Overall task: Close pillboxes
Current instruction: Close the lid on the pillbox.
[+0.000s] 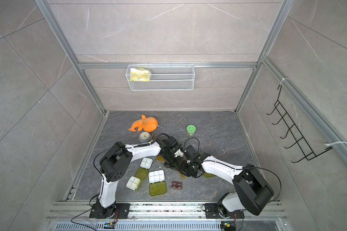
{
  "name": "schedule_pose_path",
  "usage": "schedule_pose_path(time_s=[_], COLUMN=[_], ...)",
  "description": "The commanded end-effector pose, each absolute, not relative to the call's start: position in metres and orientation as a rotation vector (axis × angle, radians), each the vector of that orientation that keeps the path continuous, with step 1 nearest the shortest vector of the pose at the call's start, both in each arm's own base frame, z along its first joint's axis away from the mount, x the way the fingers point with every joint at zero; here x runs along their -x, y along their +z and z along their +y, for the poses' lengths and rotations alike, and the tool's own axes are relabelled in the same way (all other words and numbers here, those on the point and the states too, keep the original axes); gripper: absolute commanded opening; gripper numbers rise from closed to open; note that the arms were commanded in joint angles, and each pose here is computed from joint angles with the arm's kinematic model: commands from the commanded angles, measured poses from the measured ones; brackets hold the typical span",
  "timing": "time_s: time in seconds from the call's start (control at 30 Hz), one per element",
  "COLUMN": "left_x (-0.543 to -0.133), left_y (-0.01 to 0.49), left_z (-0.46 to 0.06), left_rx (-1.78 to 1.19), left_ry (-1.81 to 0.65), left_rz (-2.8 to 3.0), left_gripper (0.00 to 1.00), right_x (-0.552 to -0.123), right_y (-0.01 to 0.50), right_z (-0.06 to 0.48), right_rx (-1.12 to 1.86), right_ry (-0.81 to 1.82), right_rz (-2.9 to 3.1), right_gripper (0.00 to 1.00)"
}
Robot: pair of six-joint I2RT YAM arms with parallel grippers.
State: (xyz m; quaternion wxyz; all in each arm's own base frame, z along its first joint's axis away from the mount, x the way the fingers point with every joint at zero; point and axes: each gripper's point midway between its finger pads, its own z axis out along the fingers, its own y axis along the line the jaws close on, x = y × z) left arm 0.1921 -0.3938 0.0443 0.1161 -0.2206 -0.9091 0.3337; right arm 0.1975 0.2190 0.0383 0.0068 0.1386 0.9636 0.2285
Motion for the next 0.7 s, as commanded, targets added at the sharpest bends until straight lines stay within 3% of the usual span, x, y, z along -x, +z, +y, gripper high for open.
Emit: schedule_pose_path(time_s=[0.0,0.67], left_x=[-0.191,-0.191], left_y=[0.039,0.036], left_z=[-0.394,-0.393], left_rx=[0.635,0.626], left_ry=[0.945,0.932], left_rz=[-2.656,-2.654], left_gripper=[0.00,0.00], right_x=[-0.167,-0.156], right_y=[0.010,0.002], right_z=[0.186,0.180], right_rx=[-0.512,-0.515], right_ry=[0.484,0.482], right_rz=[3.134,3.148], right_gripper=[0.00,0.00])
